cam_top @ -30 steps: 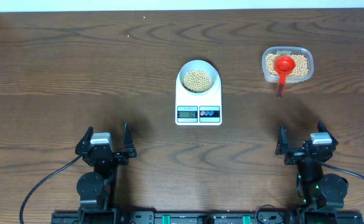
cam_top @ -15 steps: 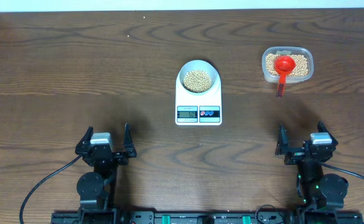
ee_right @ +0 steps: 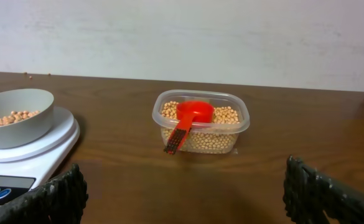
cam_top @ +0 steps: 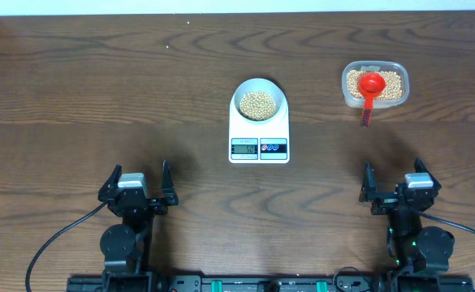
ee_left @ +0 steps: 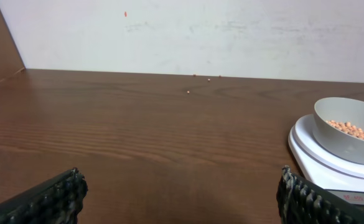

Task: Scoop item into bowl and weigh 50g on scale

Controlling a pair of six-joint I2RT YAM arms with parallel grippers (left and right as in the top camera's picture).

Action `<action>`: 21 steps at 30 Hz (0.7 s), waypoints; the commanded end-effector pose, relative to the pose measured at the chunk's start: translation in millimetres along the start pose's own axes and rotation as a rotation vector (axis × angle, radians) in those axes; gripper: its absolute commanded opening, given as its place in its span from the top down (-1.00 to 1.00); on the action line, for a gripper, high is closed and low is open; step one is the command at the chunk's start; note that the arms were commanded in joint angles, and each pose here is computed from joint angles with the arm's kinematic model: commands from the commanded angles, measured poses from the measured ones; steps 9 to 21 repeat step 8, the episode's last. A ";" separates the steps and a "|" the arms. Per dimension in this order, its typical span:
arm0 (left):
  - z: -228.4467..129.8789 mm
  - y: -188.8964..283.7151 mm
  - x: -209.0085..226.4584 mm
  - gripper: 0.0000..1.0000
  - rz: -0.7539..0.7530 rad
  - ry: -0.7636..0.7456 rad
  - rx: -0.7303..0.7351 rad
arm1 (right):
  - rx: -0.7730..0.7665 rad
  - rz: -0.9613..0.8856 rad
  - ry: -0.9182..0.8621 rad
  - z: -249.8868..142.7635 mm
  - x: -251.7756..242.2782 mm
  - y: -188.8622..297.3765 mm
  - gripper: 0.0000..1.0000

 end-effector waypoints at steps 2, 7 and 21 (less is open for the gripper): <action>-14.4 -2.2 6.9 -0.99 0.031 -0.007 0.032 | -0.002 0.002 0.001 -0.5 1.1 0.1 -0.99; -14.4 -2.2 6.8 -0.99 0.031 -0.007 0.032 | -0.002 0.002 0.001 -0.5 1.1 0.1 -0.98; -14.4 -2.2 6.8 -0.99 0.031 -0.007 0.032 | -0.002 0.003 0.001 -0.4 1.1 0.1 -0.98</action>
Point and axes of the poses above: each gripper's point midway between its finger pads, its own y axis back along the fingers, its own x axis along the line the jaws close on, z = x × y, the point moved 3 cm from there along y, back along the fingers, and after that the axes turned 14 degrees about y, right-handed, at the moved point
